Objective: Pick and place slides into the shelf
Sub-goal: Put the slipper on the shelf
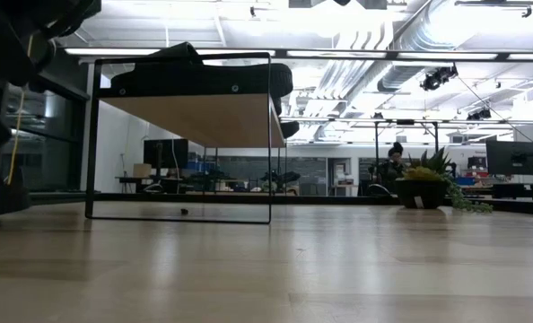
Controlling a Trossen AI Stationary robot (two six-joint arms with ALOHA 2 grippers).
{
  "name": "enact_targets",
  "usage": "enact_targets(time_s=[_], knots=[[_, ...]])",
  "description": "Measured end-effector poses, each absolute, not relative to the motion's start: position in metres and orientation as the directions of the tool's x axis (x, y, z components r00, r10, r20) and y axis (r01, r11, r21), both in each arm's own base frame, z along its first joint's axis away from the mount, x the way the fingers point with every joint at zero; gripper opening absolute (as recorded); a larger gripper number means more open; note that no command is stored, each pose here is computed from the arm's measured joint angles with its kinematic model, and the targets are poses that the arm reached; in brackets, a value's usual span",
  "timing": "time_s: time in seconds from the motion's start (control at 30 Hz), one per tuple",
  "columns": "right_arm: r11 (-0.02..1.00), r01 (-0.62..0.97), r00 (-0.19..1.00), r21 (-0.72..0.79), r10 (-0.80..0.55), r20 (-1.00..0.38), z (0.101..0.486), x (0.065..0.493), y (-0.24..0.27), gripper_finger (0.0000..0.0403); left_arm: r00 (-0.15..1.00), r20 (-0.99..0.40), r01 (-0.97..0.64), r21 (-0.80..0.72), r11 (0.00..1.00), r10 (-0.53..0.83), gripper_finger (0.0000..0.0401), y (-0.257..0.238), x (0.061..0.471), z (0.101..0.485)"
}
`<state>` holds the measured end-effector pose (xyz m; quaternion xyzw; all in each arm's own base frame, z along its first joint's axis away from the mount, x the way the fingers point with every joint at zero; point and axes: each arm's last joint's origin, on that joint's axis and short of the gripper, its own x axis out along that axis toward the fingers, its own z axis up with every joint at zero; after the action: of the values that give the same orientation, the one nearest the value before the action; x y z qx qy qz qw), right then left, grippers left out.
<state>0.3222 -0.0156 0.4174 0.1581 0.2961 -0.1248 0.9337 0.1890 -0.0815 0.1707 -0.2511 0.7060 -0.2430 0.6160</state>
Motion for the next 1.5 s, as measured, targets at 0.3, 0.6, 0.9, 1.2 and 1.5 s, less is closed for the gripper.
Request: enact_targets(time_s=[0.3, 0.6, 0.9, 1.2, 1.5], knots=[[0.916, 0.329, 0.791, 0.229, -0.135, -0.597, 0.417, 0.322, -0.015, 0.0146, -0.18, -0.699, -0.083, -0.69, 0.719, -0.692, 0.0298, -0.088, 0.197, 0.154], [0.91, 0.337, 0.791, 0.239, -0.136, -0.597, 0.417, 0.322, -0.015, 0.0146, -0.256, -0.645, -0.045, -0.736, 0.675, -0.72, 0.0266, -0.098, 0.194, 0.148], [0.91, 0.35, 0.786, 0.222, -0.156, -0.598, 0.417, 0.322, -0.016, 0.0146, -0.245, -0.669, -0.014, -0.721, 0.693, -0.702, 0.0137, -0.102, 0.194, 0.148], [0.908, 0.364, 0.783, 0.208, -0.178, -0.595, 0.417, 0.322, -0.017, 0.0146, -0.244, -0.671, -0.042, -0.714, 0.699, -0.7, 0.0009, -0.102, 0.194, 0.148], [0.912, 0.359, 0.784, 0.2, -0.178, -0.595, 0.417, 0.322, -0.017, 0.0146, -0.244, -0.672, -0.09, -0.702, 0.707, -0.699, 0.0007, -0.102, 0.194, 0.148]])
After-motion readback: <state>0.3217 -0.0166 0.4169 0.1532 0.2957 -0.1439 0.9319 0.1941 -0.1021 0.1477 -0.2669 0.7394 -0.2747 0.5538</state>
